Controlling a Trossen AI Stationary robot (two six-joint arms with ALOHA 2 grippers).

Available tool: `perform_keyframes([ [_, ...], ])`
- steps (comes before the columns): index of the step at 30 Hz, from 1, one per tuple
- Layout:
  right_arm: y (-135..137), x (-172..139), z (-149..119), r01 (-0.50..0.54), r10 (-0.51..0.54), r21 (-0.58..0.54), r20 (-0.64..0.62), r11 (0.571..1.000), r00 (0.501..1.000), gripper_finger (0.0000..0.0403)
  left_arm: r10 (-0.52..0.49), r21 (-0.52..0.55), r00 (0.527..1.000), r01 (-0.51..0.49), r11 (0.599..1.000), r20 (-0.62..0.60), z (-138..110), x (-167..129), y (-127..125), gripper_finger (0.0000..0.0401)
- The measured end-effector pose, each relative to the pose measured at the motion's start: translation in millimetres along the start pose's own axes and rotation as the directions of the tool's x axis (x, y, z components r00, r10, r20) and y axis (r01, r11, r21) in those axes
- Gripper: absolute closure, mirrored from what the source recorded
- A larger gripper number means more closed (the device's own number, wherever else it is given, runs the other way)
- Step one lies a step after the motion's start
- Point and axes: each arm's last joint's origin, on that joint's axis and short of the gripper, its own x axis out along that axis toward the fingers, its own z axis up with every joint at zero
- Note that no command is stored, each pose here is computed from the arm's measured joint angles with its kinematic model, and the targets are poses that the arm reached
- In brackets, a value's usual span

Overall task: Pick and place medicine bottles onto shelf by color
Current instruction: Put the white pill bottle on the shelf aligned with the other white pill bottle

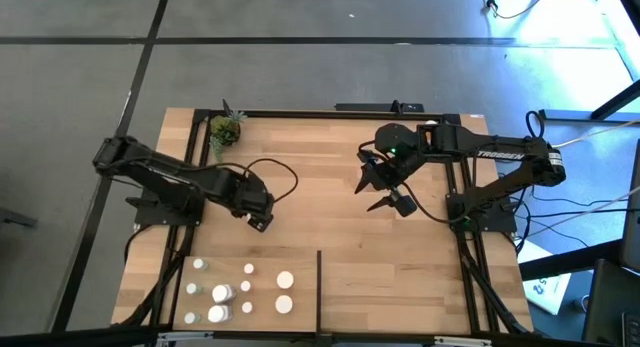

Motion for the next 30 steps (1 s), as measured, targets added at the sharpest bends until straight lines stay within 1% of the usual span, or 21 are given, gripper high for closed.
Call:
perform_keyframes([
  [2, 0.0, 0.0, 0.0, 0.0, 0.0, 0.0, 0.0, 1.0, 1.0, 0.0146, 0.023, -0.001, 1.0, -0.023, 1.0, -0.008, -0.1, 3.0, -0.6, 0.0128],
  [7, -0.2, 0.0, 0.6, 0.002, -0.002, -0.003, 0.006, 1.0, 1.0, 0.0146, 0.031, 0.0, 0.999, -0.031, 1.0, -0.011, 1.1, 8.2, -4.7, 0.0128],
  [14, -1.1, 0.0, 2.4, 0.01, -0.009, -0.013, 0.023, 1.0, 1.0, 0.0146, 0.046, 0.0, 0.999, -0.046, 0.999, -0.015, 4.2, 10.8, -4.3, 0.0128],
  [30, -1.1, 0.1, 2.3, 0.009, -0.009, -0.011, 0.022, 1.0, 1.0, 0.0146, 0.075, -0.003, 0.997, -0.076, 0.997, -0.025, 11.1, 22.5, -8.3, 0.0128],
])
